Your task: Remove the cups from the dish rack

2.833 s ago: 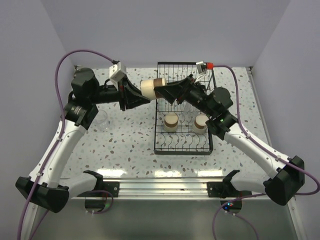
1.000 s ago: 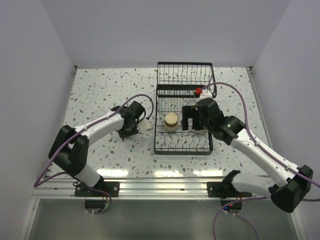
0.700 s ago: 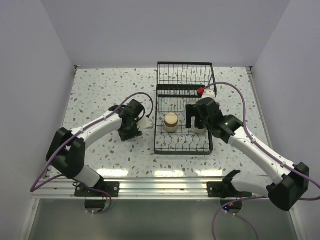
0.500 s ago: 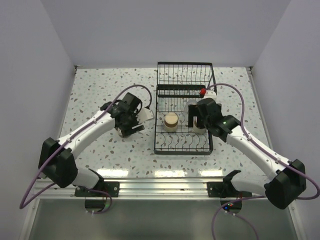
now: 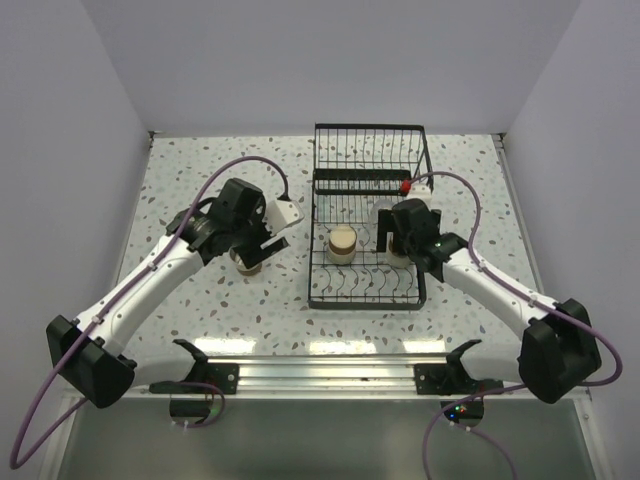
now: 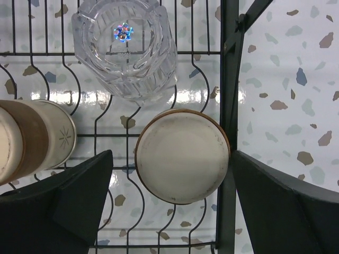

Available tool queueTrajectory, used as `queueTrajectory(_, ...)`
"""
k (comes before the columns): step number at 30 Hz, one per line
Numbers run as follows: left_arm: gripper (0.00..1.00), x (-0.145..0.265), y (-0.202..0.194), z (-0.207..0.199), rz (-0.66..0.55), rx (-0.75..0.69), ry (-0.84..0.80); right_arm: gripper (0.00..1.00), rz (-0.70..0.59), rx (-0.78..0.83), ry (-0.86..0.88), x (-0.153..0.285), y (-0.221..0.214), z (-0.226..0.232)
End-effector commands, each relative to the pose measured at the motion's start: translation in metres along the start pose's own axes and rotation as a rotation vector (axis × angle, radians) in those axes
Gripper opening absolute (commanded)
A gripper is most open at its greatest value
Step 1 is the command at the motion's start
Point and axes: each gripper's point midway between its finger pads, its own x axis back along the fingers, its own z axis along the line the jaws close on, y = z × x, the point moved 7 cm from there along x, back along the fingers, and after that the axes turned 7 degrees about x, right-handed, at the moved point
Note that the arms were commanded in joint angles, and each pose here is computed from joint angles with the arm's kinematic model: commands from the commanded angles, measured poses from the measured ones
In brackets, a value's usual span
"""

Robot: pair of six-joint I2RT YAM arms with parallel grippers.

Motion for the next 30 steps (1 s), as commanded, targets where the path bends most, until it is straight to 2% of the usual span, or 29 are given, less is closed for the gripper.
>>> queueTrajectory(1, 0.83, 0.008, 0.006, -0.002, -0.050, 0.028, -0.014, 0.95, -0.021, 0.003, -0.005, -0.013, -0.001, 0.001)
queueTrajectory(5, 0.83, 0.009, 0.006, -0.002, -0.056, 0.031, -0.017, 0.88, -0.012, 0.013, 0.010, -0.017, -0.005, 0.004)
queueTrajectory(11, 0.83, 0.013, 0.006, -0.003, -0.075, 0.027, -0.019, 0.87, -0.018, 0.005, -0.002, -0.013, -0.013, -0.001)
queueTrajectory(19, 0.83, 0.016, 0.007, -0.005, -0.095, 0.020, -0.037, 0.85, -0.221, 0.011, 0.072, 0.001, -0.020, -0.009)
queueTrajectory(27, 0.83, 0.018, 0.009, -0.005, -0.104, 0.016, -0.044, 0.95, -0.273, 0.040, 0.065, -0.006, -0.009, -0.006)
queueTrajectory(30, 0.83, 0.021, 0.009, -0.005, -0.110, 0.014, -0.042, 0.96, -0.289, 0.032, 0.070, -0.010, -0.003, -0.003)
